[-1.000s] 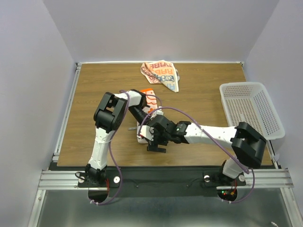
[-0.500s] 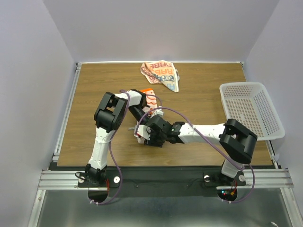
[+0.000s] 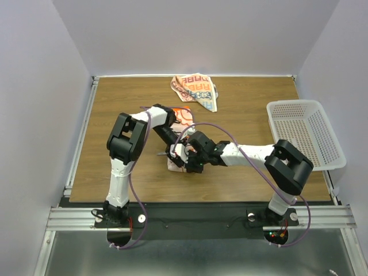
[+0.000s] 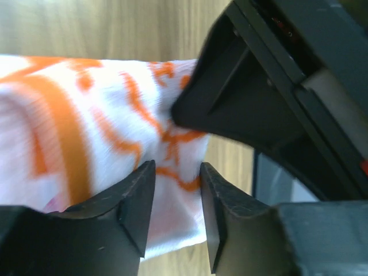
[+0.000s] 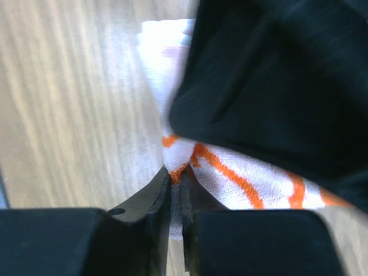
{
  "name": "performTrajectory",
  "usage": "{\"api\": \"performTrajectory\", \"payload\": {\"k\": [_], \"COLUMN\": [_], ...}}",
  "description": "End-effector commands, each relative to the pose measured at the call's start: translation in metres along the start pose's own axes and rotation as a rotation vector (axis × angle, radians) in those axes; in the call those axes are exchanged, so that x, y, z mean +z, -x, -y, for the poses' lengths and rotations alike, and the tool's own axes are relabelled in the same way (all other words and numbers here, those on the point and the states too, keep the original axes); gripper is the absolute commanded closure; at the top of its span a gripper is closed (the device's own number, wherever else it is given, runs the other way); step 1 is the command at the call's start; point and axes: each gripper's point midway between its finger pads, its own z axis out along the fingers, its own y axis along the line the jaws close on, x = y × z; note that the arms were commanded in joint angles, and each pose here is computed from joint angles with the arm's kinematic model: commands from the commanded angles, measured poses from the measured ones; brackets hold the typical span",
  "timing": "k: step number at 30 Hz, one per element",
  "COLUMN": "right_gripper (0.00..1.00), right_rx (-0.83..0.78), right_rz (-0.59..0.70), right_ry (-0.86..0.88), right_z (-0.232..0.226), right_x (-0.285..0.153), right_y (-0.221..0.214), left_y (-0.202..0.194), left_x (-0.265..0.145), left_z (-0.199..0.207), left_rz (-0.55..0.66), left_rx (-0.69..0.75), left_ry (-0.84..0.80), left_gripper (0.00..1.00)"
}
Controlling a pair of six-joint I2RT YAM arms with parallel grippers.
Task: Roll the towels
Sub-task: Roll the towel
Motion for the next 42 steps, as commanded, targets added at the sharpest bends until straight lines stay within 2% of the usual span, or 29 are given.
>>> {"api": "performTrajectory", "payload": {"k": [1,3,7,11,15,18,21,22,23,24,25,29,33,36,42], "right_gripper": [0.95,0.99,0.99,1.00,0.99,1.00,0.99,0.99,0.99,0.99,0.99,0.98,0.98,0.97,0.96], "right_rx": [0.016,0.032,0.091,0.174,0.325,0.399,0.486,0.511,0.529,0.563,0.582,0.678,0.780,0.813,0.876], "right_rz": [0.051,0.053,0.063,0.073,0.091,0.099,0.104,0.107,0.108,0.100,0.102,0.093,0.094,0.101,0.091], "right_ry": [0.137,0.161,0.208,0.255,0.350,0.421,0.499,0.515,0.531,0.557,0.571,0.649,0.709,0.728,0.753], "right_z": [-0.026,-0.028,-0.031,-0.030,-0.027,-0.028,-0.028,-0.027,-0.027,-0.026,-0.025,-0.023,-0.015,-0.009,-0.005], "right_x": [-0.006,-0.006,-0.010,-0.011,-0.016,-0.016,-0.015,-0.015,-0.015,-0.012,-0.012,-0.007,-0.004,-0.004,-0.003], "right_y": [0.012,0.012,0.016,0.021,0.026,0.031,0.029,0.031,0.031,0.027,0.029,0.025,0.020,0.021,0.020], "left_y": [0.019,0.023,0.030,0.031,0.025,0.020,0.006,0.002,-0.002,0.001,-0.011,-0.014,-0.013,-0.005,0.009], "left_x": [-0.035,-0.045,-0.072,-0.112,-0.168,-0.189,-0.194,-0.193,-0.190,-0.192,-0.184,-0.148,-0.094,-0.077,-0.042], "left_z": [-0.001,0.001,0.009,0.010,0.021,0.023,0.037,0.045,0.050,0.051,0.058,0.070,0.078,0.077,0.069], "left_rz": [0.045,0.059,0.092,0.199,0.357,0.368,0.337,0.315,0.306,0.282,0.242,0.164,0.083,0.072,-0.034], "left_rx": [0.142,0.149,0.191,0.203,0.216,0.271,0.343,0.435,0.458,0.549,0.588,0.796,0.964,1.007,1.112], "left_ry": [0.121,0.142,0.221,0.306,0.482,0.631,0.786,0.858,0.887,0.944,1.003,1.074,1.014,0.999,0.971], "left_gripper": [0.50,0.49,0.47,0.45,0.38,0.36,0.33,0.29,0.27,0.24,0.23,0.18,0.14,0.14,0.13]}}
